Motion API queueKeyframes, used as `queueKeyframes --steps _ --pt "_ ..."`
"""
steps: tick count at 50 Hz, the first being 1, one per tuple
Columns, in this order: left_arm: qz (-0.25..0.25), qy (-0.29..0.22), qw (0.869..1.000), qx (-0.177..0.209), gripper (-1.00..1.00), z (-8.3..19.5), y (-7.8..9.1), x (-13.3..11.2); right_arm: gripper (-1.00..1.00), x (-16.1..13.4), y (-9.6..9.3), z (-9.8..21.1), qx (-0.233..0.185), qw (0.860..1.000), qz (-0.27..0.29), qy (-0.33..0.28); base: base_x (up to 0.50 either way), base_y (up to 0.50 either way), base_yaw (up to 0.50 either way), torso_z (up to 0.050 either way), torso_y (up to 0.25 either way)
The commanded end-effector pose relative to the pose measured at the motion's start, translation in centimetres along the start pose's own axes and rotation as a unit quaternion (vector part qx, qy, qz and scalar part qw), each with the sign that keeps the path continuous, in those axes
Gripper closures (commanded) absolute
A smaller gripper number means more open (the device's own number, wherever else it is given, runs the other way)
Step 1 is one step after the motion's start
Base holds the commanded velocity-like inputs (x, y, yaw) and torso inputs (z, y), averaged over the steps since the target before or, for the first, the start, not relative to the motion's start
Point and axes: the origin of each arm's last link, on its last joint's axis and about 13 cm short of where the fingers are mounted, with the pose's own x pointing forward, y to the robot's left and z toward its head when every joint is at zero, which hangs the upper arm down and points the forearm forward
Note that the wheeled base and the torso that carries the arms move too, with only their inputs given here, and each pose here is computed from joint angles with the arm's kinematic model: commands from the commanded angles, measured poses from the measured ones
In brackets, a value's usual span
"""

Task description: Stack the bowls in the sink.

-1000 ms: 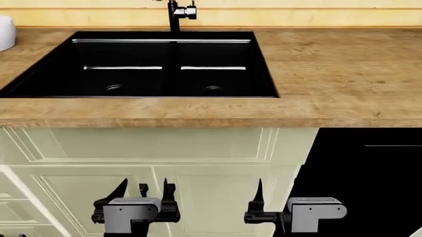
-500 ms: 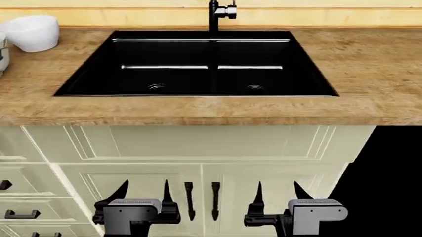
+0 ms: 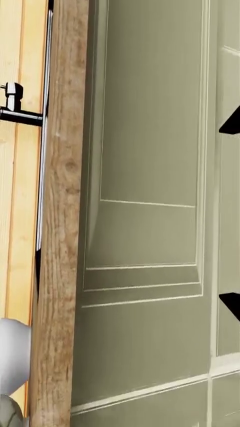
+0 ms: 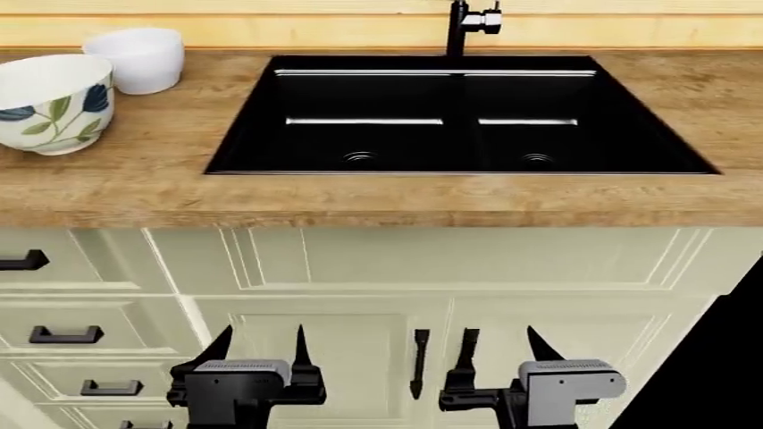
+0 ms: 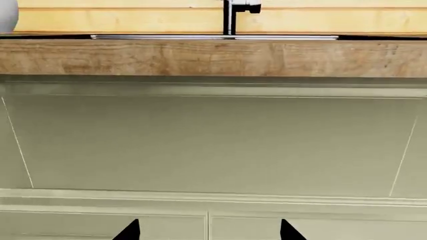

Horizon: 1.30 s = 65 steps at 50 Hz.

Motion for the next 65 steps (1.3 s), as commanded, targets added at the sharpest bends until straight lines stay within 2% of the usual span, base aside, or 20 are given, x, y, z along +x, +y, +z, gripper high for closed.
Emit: queueKeyframes --steps 1,45,51,54,59,61,65 --pt "0.000 0.001 1.000 -0.001 -1.00 0.0 0.0 0.0 -1.00 0.1 0.0 -0.1 -0.001 1.000 0.002 -0.001 0.00 0.50 0.00 0.000 0.000" --pt "-0.001 0.005 1.000 -0.002 -1.00 -0.1 0.0 0.0 -1.00 -0.1 0.1 -0.1 0.002 1.000 0.009 0.004 0.00 0.50 0.00 0.000 0.000" --pt "0.000 0.006 1.000 0.004 -1.00 -0.1 0.0 0.0 -1.00 -0.2 0.1 0.0 0.009 1.000 0.010 0.005 0.00 0.06 0.00 0.000 0.000" --pt "0.003 0.008 1.000 0.019 -1.00 -0.2 0.1 0.1 -1.00 -0.2 0.1 0.3 0.007 1.000 0.005 0.007 0.00 0.00 0.00 0.000 0.000" --pt "-0.001 0.008 1.000 0.029 -1.00 1.6 0.3 -0.4 -1.00 -1.0 -0.3 3.4 -0.031 0.999 0.020 0.010 0.00 0.00 0.00 0.000 0.000" --pt "-0.002 -0.001 1.000 0.027 -1.00 3.7 0.8 -0.9 -1.00 -1.7 -0.6 6.2 -0.057 0.998 0.024 -0.002 0.00 0.00 0.00 0.000 0.000" --pt "-0.002 -0.014 0.999 0.036 -1.00 8.7 2.3 -2.3 -1.00 -2.7 -1.3 10.9 -0.081 0.997 0.014 -0.016 0.00 0.00 0.00 0.000 0.000"
